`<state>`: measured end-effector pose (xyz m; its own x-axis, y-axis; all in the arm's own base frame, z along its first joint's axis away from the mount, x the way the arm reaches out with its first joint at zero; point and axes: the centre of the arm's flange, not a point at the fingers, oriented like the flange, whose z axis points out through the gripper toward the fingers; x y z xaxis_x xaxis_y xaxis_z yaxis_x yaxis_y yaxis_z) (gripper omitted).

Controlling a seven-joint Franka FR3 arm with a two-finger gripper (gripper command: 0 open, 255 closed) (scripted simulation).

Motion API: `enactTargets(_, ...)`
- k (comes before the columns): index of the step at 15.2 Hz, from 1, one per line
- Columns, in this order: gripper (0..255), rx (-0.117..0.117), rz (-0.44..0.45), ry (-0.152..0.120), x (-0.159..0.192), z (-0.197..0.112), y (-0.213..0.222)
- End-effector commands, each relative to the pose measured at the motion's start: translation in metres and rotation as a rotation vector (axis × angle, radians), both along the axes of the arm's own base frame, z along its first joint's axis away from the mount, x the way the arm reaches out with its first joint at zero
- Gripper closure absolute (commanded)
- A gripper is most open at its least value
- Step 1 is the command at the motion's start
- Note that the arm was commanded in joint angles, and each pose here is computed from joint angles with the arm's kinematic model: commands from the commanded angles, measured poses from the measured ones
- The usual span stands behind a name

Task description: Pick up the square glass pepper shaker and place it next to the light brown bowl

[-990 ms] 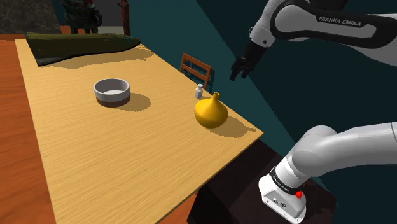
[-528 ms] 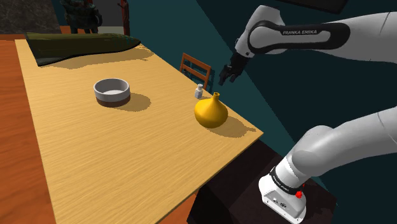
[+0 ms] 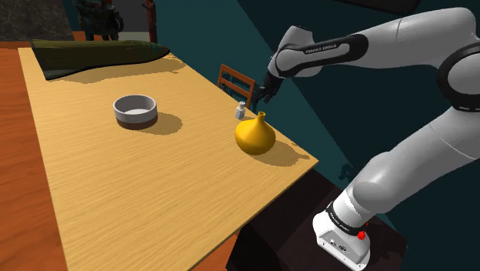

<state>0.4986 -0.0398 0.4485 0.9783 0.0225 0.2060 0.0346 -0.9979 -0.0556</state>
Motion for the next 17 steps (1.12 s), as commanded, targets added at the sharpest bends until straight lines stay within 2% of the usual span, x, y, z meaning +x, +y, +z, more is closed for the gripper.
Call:
enactTargets(1, 0, -0.005, 0.005, -0.009, 0.019, -0.016, -0.007)
enactTargets(10, 0, -0.025, 0.024, -0.044, 0.104, -0.087, -0.035)
enactTargets(17, 0, -0.025, 0.024, -0.044, 0.113, -0.123, -0.033)
